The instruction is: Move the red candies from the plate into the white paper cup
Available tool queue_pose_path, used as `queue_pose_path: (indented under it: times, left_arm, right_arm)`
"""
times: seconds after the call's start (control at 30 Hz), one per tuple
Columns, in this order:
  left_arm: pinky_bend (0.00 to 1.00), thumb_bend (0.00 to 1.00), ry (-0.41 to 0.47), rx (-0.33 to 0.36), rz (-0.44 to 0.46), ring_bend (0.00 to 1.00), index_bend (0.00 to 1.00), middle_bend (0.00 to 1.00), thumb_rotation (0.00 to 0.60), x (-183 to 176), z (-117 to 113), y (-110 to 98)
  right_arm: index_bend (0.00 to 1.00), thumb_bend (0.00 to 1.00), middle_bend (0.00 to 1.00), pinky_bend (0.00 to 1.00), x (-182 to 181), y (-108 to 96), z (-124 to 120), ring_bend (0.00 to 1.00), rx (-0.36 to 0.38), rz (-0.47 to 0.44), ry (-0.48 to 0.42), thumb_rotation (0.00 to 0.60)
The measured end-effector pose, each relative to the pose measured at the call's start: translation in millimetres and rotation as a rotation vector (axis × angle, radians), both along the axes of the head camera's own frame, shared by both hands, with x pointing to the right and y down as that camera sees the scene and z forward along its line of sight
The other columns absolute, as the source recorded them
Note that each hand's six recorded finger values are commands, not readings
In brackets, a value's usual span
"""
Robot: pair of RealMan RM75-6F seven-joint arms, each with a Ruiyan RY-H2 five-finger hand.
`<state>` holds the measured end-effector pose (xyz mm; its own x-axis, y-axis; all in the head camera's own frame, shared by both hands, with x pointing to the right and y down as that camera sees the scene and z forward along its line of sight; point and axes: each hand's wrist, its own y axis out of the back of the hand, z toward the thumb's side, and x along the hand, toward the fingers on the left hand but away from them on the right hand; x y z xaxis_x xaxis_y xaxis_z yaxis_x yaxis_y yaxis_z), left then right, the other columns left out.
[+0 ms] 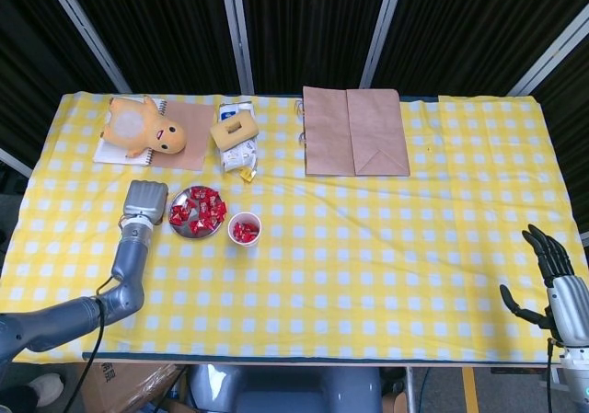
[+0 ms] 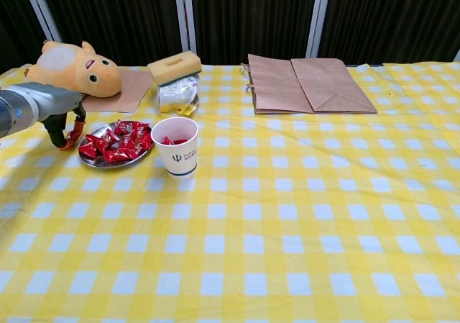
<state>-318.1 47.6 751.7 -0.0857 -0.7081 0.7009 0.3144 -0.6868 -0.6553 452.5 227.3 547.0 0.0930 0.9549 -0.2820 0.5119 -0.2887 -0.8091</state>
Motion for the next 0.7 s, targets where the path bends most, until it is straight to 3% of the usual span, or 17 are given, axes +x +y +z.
queue_pose_path:
  times: [0.4,0.7]
  left_arm:
    - [1.00,0.46,0.031,0.025,-0.010,1.00,0.54,0.98,0.600,-4,-16,-3]
    - [1.00,0.46,0.136,0.103,-0.003,1.00,0.54,0.98,0.600,9,-65,-22]
  right_arm:
    - [0.00,0.42,0.00,0.00,0,0,-1,0.00,0.004,0.002,-0.003,0.600]
    - [0.00,0.42,0.00,0.00,-1,-1,0,0.00,0.005,-0.003,-0.003,0.600]
